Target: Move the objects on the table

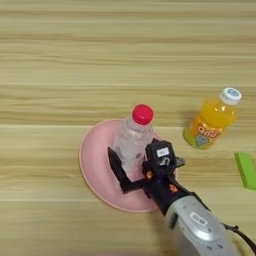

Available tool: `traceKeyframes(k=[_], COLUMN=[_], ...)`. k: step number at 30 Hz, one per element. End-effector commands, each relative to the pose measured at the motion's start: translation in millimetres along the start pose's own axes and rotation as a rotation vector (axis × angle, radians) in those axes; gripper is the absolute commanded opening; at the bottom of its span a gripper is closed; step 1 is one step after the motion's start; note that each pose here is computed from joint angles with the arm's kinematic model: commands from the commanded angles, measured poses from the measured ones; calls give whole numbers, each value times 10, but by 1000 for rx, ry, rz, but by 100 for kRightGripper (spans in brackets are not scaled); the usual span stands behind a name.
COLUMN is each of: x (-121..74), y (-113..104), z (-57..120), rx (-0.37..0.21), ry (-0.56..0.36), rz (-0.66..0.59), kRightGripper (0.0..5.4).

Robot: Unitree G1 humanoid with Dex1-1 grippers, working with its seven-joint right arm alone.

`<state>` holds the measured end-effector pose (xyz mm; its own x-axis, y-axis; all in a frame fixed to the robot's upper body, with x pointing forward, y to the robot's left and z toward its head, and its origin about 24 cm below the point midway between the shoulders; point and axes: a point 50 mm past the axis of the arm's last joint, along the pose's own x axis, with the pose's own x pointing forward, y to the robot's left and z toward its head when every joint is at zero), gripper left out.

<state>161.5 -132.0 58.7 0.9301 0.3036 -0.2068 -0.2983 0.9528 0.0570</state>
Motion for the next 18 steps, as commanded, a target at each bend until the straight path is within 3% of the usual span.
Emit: traceKeyframes(k=[1,18], x=[39,121], y=[6,-50], z=[159,58], rx=[-9,5], ry=[-125,-156], rz=[16,-4], kRightGripper=[538,538])
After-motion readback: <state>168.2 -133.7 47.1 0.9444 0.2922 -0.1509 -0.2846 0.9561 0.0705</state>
